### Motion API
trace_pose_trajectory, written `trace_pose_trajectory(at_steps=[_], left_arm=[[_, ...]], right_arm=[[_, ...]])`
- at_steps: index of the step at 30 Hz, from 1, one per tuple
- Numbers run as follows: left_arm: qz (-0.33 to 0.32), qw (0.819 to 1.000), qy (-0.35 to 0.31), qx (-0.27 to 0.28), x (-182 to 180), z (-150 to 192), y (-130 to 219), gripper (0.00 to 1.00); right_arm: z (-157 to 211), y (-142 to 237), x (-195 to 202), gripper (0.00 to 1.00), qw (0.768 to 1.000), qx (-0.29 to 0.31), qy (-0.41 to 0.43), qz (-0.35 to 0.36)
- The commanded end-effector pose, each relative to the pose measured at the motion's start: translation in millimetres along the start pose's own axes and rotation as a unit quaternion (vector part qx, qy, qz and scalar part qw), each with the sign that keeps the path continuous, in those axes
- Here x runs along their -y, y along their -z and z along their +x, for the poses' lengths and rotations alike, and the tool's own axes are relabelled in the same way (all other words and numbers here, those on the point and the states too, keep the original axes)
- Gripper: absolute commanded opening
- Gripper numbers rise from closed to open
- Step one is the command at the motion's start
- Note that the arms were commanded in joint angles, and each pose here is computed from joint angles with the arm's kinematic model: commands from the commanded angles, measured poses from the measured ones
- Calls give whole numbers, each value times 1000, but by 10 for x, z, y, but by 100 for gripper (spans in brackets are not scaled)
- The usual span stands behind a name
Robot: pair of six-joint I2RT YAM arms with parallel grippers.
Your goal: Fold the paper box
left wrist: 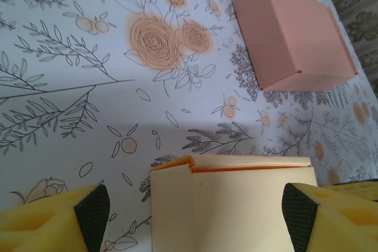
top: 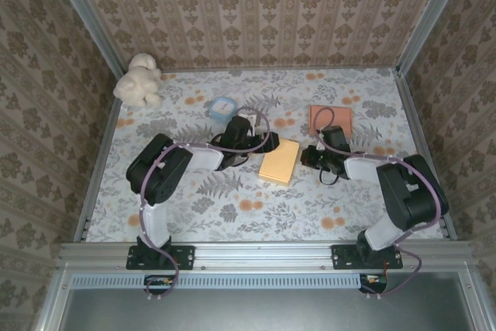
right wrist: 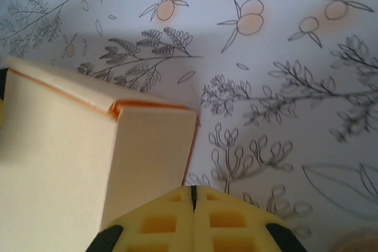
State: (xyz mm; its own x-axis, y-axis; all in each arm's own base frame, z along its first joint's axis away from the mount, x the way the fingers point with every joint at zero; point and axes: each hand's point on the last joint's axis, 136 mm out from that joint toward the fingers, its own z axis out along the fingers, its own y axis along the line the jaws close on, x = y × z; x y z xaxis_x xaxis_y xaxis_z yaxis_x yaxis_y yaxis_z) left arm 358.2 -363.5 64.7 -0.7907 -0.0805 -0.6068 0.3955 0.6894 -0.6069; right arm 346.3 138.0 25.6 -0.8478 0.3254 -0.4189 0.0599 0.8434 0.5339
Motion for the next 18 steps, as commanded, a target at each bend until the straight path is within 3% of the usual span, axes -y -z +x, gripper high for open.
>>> trace_pose_trajectory(at_steps=[1,9,18], left_arm=[[19,1000,-13,-13,98,-23,-73,80],[89,994,-10,-55,507,131,-287,80],[141,985,-28,-91,1018,350,-410,79]], right_arm=[[-152,-83,-109,0,999,6,9,-32],[-118,-240,-195,0,997,-10,-4,-74],[-44,-169,-453,0,993,12,-1,-116]])
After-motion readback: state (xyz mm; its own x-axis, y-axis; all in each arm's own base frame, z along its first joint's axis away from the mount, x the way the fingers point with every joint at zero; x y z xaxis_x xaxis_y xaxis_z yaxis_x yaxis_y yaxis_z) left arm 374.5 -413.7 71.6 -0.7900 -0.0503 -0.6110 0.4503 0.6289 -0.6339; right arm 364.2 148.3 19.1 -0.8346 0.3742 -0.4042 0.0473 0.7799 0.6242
